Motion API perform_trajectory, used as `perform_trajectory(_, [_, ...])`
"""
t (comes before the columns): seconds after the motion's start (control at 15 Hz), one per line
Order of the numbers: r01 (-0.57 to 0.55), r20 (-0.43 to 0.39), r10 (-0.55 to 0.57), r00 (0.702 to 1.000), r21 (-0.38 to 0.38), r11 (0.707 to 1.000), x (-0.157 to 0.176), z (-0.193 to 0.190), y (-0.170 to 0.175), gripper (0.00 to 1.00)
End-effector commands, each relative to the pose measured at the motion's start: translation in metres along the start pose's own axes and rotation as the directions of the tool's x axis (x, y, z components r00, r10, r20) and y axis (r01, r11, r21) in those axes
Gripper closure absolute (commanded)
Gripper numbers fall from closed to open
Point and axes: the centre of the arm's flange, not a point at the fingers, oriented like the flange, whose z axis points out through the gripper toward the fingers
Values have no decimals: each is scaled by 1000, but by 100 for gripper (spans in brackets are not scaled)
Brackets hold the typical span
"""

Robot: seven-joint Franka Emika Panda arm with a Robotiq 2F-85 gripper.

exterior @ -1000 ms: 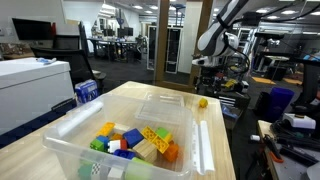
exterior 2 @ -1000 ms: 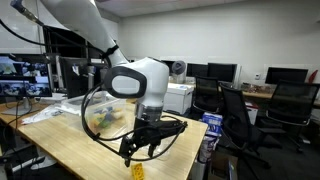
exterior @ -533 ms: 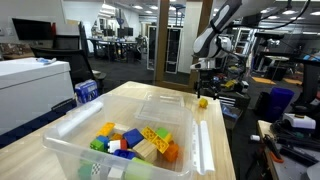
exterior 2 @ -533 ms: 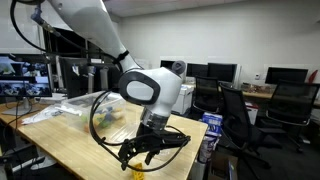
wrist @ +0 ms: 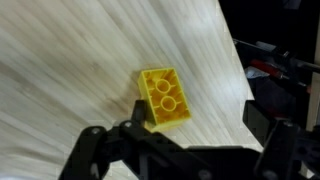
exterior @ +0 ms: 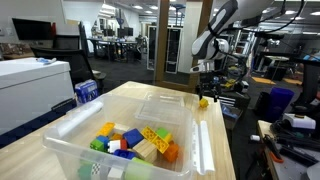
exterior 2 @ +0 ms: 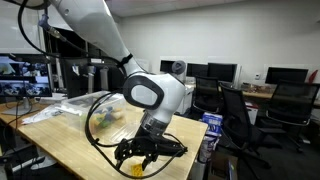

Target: Put the yellow block in the storage box

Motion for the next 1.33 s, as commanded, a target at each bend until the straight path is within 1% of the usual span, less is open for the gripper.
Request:
perform_trajectory(0.0, [-117,-14,116,993,-15,993,-10,5,0,0])
perform_trajectory(0.07, [-141,-20,140,990,-19,990,-12,5,-1,25])
perform_trajectory(0.13, [-169,-20,168,986,-27,985,-13,4,0,26])
perform_trajectory(0.33, [-268,-28,267,963,-40,963,-16,1,1,47])
perform_trajectory(0.47, [-319,-25,318,948,-33,947,-14,0,1,60])
perform_trajectory(0.8, [-356,-16,355,935,-27,934,-6,2,0,93])
perform_trajectory(0.87, [-358,-19,358,934,-21,933,-4,3,0,98])
perform_trajectory(0.93, [-360,-20,359,933,-18,933,-3,2,0,100])
perform_trajectory(1.27, [-341,-25,340,940,-18,940,10,-6,-3,99])
